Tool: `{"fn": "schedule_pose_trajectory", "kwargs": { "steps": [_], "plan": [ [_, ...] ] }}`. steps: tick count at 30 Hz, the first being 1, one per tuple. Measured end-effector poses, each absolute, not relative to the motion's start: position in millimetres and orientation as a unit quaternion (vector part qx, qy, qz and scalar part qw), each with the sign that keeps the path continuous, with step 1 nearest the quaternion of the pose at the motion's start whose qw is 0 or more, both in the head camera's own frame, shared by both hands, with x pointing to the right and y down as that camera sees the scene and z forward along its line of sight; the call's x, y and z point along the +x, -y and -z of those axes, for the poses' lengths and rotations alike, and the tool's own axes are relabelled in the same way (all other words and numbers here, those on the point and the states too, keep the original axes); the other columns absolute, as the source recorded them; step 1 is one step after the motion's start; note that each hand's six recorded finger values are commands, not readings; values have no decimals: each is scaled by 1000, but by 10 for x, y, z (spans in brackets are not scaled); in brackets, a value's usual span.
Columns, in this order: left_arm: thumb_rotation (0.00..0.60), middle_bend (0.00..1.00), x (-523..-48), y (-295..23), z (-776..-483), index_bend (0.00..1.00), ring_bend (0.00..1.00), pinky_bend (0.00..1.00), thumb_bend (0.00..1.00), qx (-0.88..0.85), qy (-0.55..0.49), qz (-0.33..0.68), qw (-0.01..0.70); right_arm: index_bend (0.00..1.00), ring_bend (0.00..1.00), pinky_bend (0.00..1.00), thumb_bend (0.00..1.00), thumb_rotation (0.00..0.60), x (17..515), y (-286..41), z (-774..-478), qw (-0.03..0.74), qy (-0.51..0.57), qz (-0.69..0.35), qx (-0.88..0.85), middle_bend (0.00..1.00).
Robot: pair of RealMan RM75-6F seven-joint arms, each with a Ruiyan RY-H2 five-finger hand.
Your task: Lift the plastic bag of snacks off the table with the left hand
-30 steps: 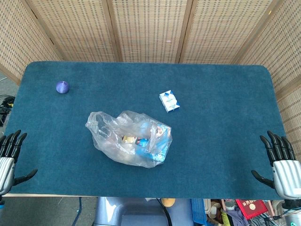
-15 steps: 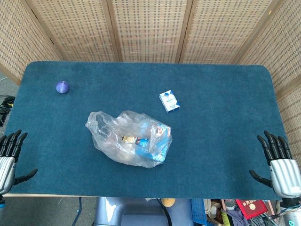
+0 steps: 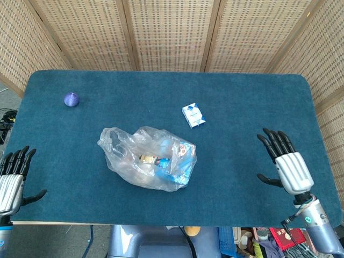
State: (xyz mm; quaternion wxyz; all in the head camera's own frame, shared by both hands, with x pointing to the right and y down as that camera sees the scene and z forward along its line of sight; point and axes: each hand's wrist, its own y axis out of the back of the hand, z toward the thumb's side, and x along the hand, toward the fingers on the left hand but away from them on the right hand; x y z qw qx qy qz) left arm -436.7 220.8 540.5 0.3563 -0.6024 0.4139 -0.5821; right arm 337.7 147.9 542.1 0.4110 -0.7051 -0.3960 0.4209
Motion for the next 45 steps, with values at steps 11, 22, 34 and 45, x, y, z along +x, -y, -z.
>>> {"fn": "schedule_pose_trajectory", "kwargs": {
  "steps": [11, 22, 34, 45],
  "plan": [
    [600, 0, -4434, -2095, -5486, 0, 0, 0, 149, -598, -427, 582, 347, 0, 0, 0, 0, 600, 2458, -1068, -5732, 428, 340, -353, -759, 0],
    [600, 0, -4477, -2058, -5498, 0, 0, 0, 150, -600, -432, 585, 334, 0, 0, 0, 0, 600, 1732, -923, -5990, 441, 304, -322, -780, 0],
    [600, 0, -4549, -2026, -5527, 0, 0, 0, 151, -594, -432, 598, 320, 0, 0, 0, 0, 600, 1189, -877, -6240, 429, 311, -293, -796, 0],
    [600, 0, -4566, -2014, -5569, 0, 0, 0, 151, -591, -429, 607, 315, 0, 0, 0, 0, 600, 772, -611, -6054, 383, 416, -210, -798, 0]
  ]
}}
